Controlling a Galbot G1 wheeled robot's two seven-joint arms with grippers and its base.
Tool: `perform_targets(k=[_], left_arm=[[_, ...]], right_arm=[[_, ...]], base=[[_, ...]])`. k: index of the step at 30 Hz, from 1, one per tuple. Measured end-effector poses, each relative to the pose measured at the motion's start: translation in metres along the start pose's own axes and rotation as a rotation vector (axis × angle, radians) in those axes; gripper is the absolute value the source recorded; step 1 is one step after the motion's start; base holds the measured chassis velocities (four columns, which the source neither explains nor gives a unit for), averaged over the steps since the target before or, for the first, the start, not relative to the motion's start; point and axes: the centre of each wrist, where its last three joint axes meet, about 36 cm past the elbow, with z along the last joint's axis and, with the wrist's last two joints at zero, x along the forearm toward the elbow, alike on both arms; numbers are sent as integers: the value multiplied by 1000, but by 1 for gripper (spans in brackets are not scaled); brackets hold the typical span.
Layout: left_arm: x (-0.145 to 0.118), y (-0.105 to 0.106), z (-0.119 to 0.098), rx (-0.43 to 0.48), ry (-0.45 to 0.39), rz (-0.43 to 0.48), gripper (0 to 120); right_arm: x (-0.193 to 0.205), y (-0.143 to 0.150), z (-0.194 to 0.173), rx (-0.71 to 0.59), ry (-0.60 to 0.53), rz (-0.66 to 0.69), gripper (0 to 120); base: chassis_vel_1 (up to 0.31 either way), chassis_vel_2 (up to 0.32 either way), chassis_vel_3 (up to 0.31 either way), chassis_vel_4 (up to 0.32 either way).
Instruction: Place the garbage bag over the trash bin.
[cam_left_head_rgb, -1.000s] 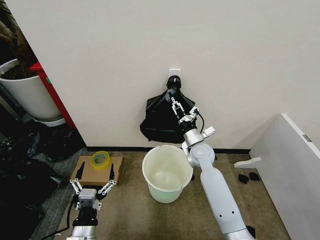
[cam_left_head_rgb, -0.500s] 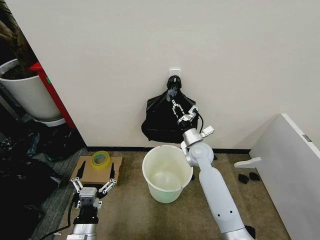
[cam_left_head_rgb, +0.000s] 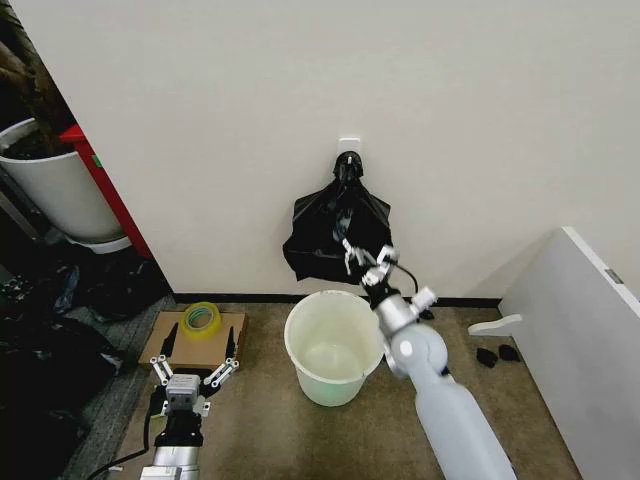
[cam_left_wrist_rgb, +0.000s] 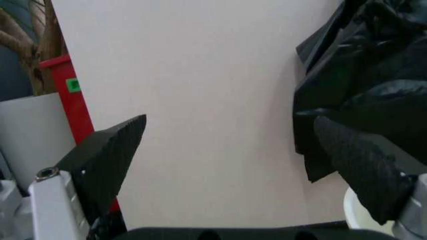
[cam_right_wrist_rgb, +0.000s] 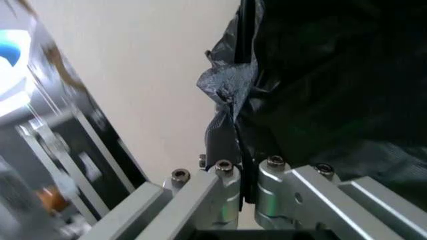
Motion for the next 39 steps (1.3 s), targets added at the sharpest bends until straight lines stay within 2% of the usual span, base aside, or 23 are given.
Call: perform_targets(k=[2, 6, 12, 20, 28, 39], left_arm=[[0, 0, 0, 0, 0, 0, 99], [-1, 0, 2, -1, -1, 5, 99], [-4, -1, 2, 1, -5, 8, 99], [-5, 0, 2, -2, -6, 12, 99], [-4, -2, 2, -1, -2, 19, 99], [-4, -3, 2, 0, 0, 33, 99]], right_arm=[[3, 2, 1, 12, 3, 3, 0], [45, 25, 11, 177, 39, 22, 0], [89, 27, 32, 355, 112, -10, 0], [128, 35, 43, 506, 139, -85, 0], [150, 39, 47, 617, 127, -168, 0], [170, 30, 53, 699, 127, -235, 0]], base=[[0, 0, 0, 0], [0, 0, 0, 0], [0, 0, 0, 0], [0, 0, 0, 0], [0, 0, 0, 0], [0, 0, 0, 0]])
